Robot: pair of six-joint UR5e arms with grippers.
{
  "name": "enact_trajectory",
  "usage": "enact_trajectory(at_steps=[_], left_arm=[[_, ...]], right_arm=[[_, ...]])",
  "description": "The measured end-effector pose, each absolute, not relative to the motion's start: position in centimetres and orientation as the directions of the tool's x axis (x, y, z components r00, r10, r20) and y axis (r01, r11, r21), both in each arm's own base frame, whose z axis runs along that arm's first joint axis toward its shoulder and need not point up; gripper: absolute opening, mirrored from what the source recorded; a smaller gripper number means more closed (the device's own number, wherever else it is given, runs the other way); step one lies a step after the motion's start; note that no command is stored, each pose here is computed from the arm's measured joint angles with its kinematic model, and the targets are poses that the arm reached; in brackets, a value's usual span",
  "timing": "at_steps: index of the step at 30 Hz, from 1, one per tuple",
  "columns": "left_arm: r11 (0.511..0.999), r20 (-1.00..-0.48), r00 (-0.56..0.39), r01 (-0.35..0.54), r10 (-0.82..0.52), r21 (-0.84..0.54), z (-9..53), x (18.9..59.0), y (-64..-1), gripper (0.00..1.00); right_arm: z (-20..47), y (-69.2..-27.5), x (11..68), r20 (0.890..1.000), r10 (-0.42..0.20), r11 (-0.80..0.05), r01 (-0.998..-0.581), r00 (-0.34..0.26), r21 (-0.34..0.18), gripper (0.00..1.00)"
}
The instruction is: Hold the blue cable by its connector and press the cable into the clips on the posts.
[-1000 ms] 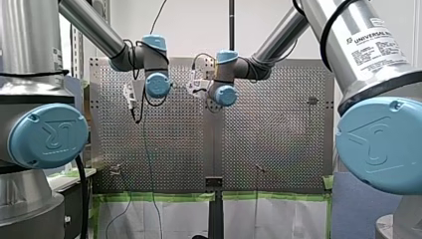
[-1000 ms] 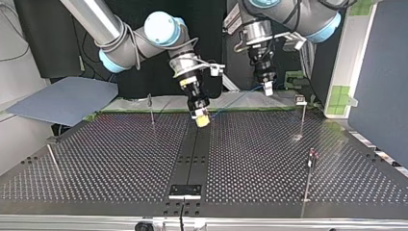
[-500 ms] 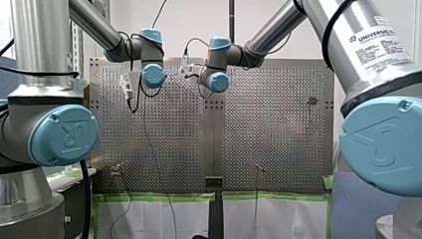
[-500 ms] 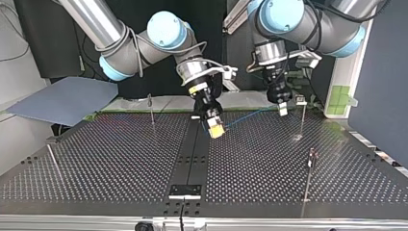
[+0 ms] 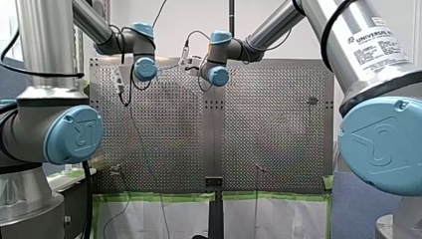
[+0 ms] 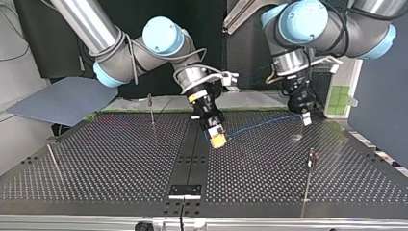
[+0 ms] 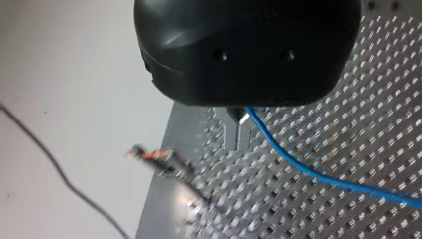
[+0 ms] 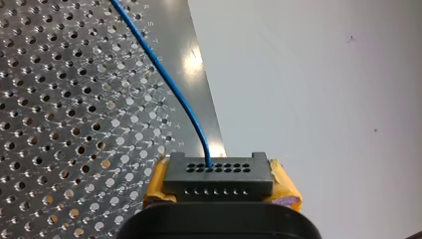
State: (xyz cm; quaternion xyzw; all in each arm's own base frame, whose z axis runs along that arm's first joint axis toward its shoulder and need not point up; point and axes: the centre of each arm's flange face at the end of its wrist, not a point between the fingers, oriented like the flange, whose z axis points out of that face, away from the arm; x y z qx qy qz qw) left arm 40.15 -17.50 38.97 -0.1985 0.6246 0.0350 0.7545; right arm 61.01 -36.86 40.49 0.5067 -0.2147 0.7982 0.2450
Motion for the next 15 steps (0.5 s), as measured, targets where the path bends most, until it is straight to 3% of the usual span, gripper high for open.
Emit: enact_trajectory(at_steps=[8,15], left_arm=[[0.906,-0.944,0.259,-0.317,-0.203,-0.281,41.7,42.1,-15.4,0.00],[0.909,-0.937,0.280,-0.298,-0.208,-0.291,43.2,43.1,-14.7,0.00]], right_arm=[[40.6,-37.0,61.1,0.912,0.169,-0.791,-0.604,-0.373,-0.100,0.00],[41.7,-37.1,61.4,0.904,0.176,-0.800,-0.591,-0.390,-0.099,0.00]])
